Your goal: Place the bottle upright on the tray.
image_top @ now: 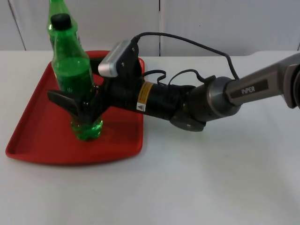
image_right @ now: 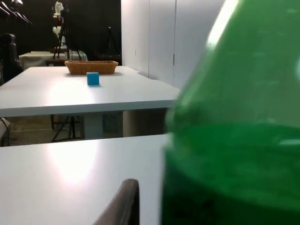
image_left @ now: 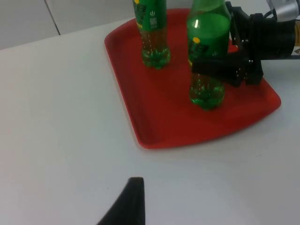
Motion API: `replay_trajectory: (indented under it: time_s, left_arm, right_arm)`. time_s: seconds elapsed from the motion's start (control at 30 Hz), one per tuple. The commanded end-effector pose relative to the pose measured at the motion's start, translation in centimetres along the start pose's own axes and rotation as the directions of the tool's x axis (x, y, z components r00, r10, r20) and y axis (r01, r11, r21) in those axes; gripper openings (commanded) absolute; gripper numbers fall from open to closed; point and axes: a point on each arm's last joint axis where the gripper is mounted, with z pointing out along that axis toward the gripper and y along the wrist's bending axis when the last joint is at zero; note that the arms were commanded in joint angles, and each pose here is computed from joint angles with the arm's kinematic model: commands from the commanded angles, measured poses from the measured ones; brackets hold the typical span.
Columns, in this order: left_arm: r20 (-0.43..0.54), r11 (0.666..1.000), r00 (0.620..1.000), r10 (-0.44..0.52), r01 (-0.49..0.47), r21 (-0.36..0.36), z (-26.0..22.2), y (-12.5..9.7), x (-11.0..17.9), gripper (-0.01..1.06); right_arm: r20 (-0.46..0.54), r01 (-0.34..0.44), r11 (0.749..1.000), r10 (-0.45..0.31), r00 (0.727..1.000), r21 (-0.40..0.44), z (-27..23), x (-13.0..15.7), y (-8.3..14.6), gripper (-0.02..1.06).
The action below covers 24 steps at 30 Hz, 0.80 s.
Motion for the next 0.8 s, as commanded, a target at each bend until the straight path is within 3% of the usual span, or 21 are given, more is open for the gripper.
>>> replay_trajectory:
  time_s: [0.0, 0.07, 0.17, 0.27, 0.5, 0.77]
  left_arm:
    - [0.002, 1.0, 1.0, 0.0, 0.0, 0.001, 0.1, 0.0, 0.1, 1.05]
    - [0.002, 1.0, 1.0, 0.0, 0.0, 0.001, 0.1, 0.0, 0.1, 1.05]
    - [0.002, 1.0, 1.0, 0.0, 0.0, 0.001, 0.1, 0.0, 0.1, 1.05]
    - [0.002, 1.0, 1.0, 0.0, 0.0, 0.001, 0.1, 0.0, 0.1, 1.05]
    - [0.002, 1.0, 1.0, 0.0, 0.0, 0.001, 0.1, 0.0, 0.1, 1.05]
    - [0.002, 1.0, 1.0, 0.0, 0.0, 0.001, 0.1, 0.0, 0.1, 1.05]
  right_arm:
    - [-0.007, 0.027, 0.999, -0.027, 1.0, -0.029, -0.1, -0.4, 0.0, 1.05]
    - [-0.019, 0.04, 0.998, -0.041, 0.999, -0.055, -0.1, -0.3, 0.2, 1.05]
    - [-0.076, 0.065, 0.984, -0.079, 0.994, -0.166, -0.3, -0.4, 0.7, 1.05]
    - [-0.11, 0.028, 0.982, -0.049, 0.993, -0.186, -0.5, -0.7, 0.5, 1.05]
    - [-0.206, 0.055, 0.991, -0.079, 0.975, -0.119, -0.4, -1.0, -0.5, 1.05]
    - [-0.302, 0.025, 0.999, -0.035, 0.953, -0.039, -0.4, -1.7, -1.4, 1.05]
